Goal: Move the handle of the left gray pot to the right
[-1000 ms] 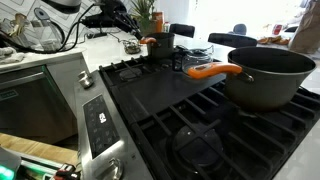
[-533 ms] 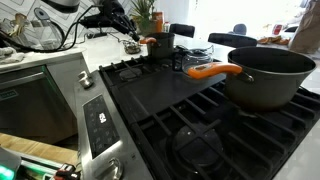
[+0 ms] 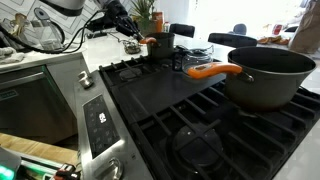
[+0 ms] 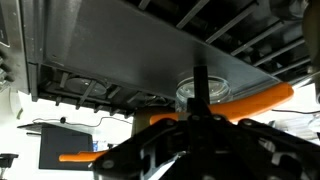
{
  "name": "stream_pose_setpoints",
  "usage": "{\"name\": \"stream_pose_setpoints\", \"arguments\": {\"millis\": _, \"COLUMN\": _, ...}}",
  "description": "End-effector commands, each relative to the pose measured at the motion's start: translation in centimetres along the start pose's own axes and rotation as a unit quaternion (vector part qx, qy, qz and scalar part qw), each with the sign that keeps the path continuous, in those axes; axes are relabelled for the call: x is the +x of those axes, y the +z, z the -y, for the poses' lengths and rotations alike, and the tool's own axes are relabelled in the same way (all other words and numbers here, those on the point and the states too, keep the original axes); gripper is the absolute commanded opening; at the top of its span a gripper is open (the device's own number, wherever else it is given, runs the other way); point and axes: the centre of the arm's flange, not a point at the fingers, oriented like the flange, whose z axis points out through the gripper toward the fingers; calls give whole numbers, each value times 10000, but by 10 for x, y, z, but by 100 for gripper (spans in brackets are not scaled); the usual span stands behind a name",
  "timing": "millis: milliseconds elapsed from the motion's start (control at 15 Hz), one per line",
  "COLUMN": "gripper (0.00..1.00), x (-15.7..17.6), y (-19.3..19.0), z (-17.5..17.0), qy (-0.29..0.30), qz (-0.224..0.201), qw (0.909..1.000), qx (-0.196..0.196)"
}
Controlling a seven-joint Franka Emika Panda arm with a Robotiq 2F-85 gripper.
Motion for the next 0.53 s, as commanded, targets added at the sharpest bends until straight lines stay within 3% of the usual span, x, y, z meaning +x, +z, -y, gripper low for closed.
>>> {"name": "stream_pose_setpoints", "arguments": {"millis": 0, "gripper": 0, "x": 1, "y": 15, "z": 9, "qy": 267, "qz": -33, "qw": 9996, "qx": 100}}
{"name": "stream_pose_setpoints", "arguments": {"millis": 467, "gripper": 0, "x": 10, "y": 27, "z": 9, "qy": 484, "qz": -122, "qw": 9987, "qx": 32}}
